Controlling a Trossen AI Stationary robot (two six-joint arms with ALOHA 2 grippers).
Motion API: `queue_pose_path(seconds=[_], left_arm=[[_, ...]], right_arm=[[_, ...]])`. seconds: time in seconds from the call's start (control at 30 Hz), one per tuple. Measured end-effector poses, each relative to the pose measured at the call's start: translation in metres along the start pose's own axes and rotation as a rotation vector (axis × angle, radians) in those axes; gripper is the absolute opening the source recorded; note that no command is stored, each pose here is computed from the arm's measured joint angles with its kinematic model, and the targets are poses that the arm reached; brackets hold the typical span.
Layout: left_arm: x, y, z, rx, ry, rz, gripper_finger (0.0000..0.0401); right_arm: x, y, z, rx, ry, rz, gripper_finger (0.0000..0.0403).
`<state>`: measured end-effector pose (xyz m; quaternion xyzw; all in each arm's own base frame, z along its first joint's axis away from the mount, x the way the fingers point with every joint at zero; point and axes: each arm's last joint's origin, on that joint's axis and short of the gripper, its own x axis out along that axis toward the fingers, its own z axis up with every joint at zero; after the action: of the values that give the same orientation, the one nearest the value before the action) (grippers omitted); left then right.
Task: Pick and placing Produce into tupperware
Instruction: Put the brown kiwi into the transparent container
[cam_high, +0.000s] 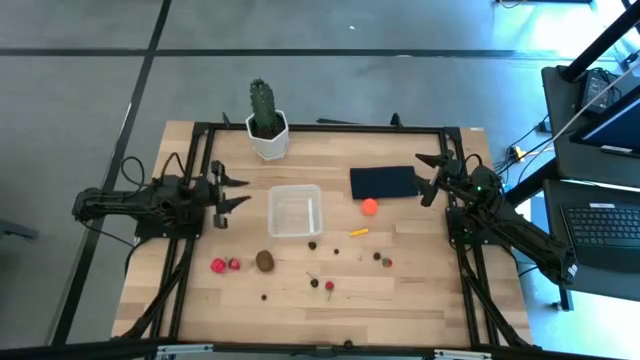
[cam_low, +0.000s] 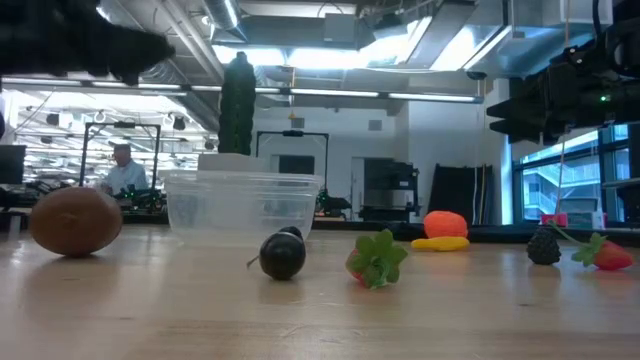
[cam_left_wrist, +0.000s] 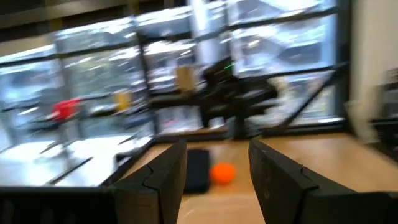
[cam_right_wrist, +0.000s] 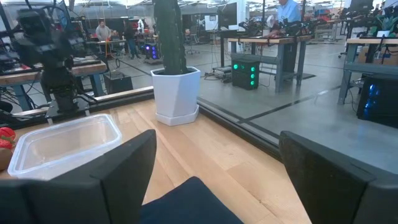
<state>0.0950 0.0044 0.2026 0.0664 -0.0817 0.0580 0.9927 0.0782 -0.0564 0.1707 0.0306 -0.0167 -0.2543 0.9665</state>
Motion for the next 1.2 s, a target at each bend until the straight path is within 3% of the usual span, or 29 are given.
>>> queue_pose_path(seconds=[0.17, 0.8, 1.03, 1.2], left_arm=[[-0.001, 0.002, 0.020, -0.030, -0.009, -0.032, 0.0165], [0.039, 0.006, 0.061, -0.067, 0.413, -0.024, 0.0165], [0.046, 0.004, 0.061, -0.085, 0.549, -0.041, 0.0167], [0.049, 0.003, 0.057, -0.060, 0.591, -0.048, 0.0206]], right_arm=[[0.000, 0.000, 0.000, 0.000, 0.000, 0.000, 0.0339], [0.000, 0.000, 0.000, 0.000, 0.000, 0.000, 0.0339], [0.000, 0.000, 0.000, -0.013, -0.004, 0.000, 0.0339], [0.000, 0.000, 0.001, 0.003, -0.006, 0.001, 0.0339]])
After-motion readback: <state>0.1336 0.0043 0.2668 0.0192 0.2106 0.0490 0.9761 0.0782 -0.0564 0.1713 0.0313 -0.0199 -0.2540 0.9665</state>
